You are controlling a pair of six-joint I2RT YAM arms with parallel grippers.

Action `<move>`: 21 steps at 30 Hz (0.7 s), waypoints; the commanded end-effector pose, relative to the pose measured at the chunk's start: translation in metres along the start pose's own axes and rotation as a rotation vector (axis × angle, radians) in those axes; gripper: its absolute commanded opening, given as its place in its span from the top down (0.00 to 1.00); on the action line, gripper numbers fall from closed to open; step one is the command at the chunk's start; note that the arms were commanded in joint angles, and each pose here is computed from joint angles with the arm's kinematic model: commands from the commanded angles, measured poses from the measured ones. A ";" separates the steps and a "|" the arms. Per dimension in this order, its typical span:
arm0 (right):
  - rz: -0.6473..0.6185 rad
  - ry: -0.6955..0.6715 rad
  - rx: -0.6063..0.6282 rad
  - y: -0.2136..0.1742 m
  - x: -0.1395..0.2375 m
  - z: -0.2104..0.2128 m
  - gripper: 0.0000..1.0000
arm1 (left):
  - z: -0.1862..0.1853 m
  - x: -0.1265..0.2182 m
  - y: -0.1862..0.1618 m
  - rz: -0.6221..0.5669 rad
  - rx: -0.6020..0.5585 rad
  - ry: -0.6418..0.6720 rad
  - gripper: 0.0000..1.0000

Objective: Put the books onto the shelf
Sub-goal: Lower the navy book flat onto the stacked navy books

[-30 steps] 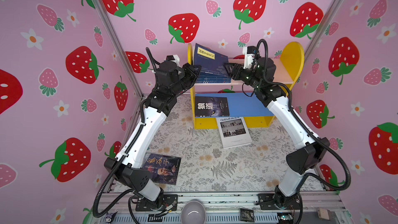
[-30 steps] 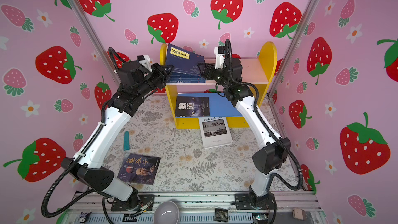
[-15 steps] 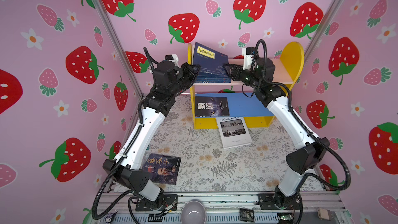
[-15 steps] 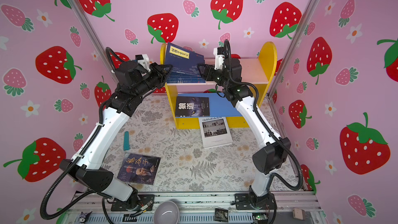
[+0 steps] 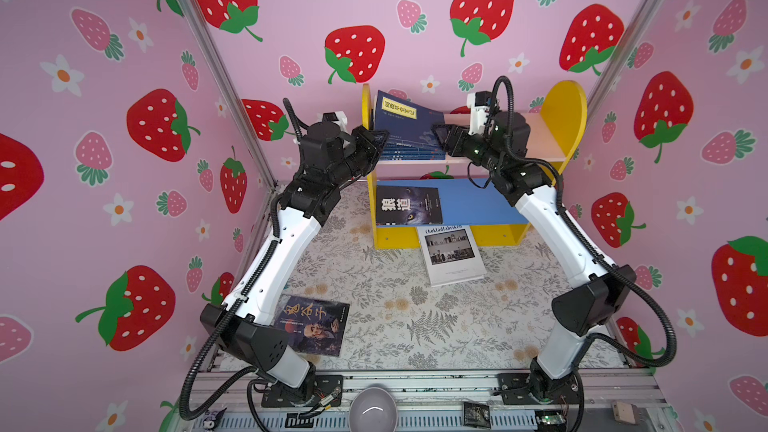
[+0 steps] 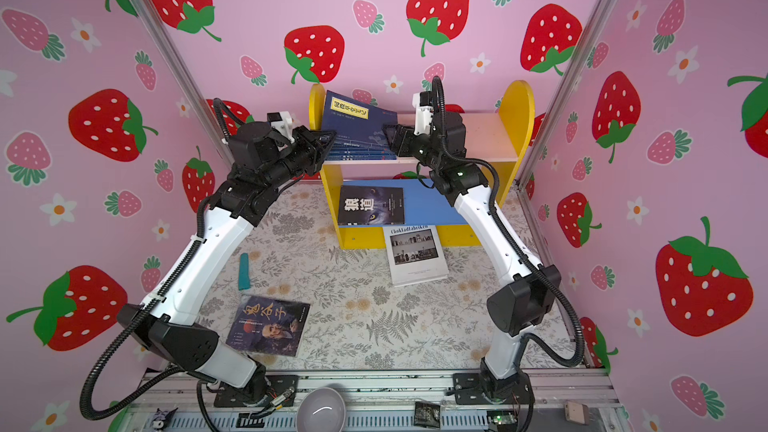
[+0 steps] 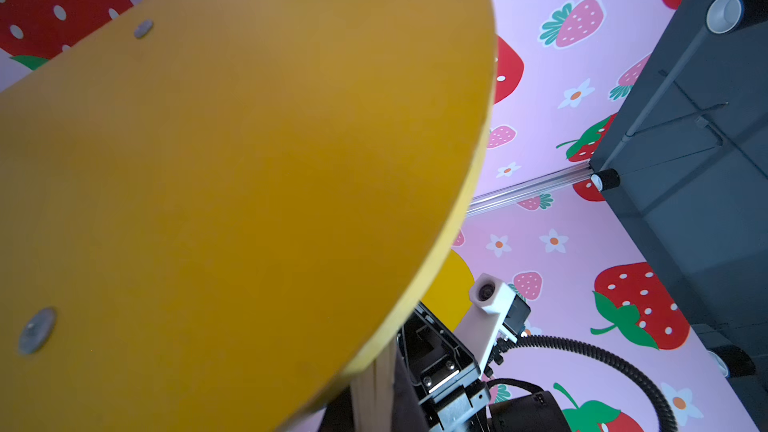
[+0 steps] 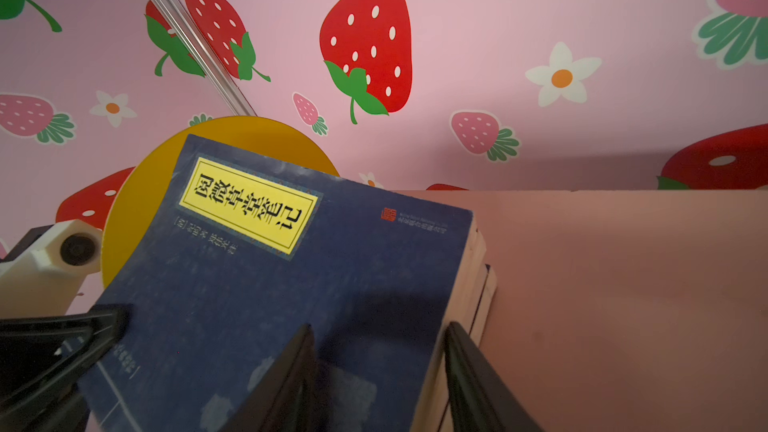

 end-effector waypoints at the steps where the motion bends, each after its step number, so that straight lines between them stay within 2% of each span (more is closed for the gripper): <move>1: 0.006 -0.004 0.030 -0.002 -0.005 0.003 0.48 | -0.012 0.010 0.006 -0.039 -0.028 -0.041 1.00; 4: 0.007 0.001 0.037 -0.002 -0.003 0.006 0.48 | -0.011 0.010 0.006 -0.045 -0.026 -0.045 1.00; 7: -0.010 0.003 0.048 0.004 0.002 0.009 0.40 | -0.012 0.010 0.007 -0.054 -0.022 -0.050 1.00; 9: -0.019 0.004 0.056 0.008 0.006 0.012 0.39 | -0.015 0.011 0.008 -0.058 -0.025 -0.056 1.00; 21: -0.023 -0.012 0.059 0.009 0.007 0.010 0.40 | -0.015 0.018 0.013 -0.091 -0.035 -0.043 1.00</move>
Point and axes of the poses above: each gripper's point midway between its finger pads, its own x axis back along the fingers, its own z axis along the line the jaws close on, y = z × x, the point moved 6 cm from there along x, back along the fingers, and after that the axes turned 4 degrees about x, right-handed, at the moved point
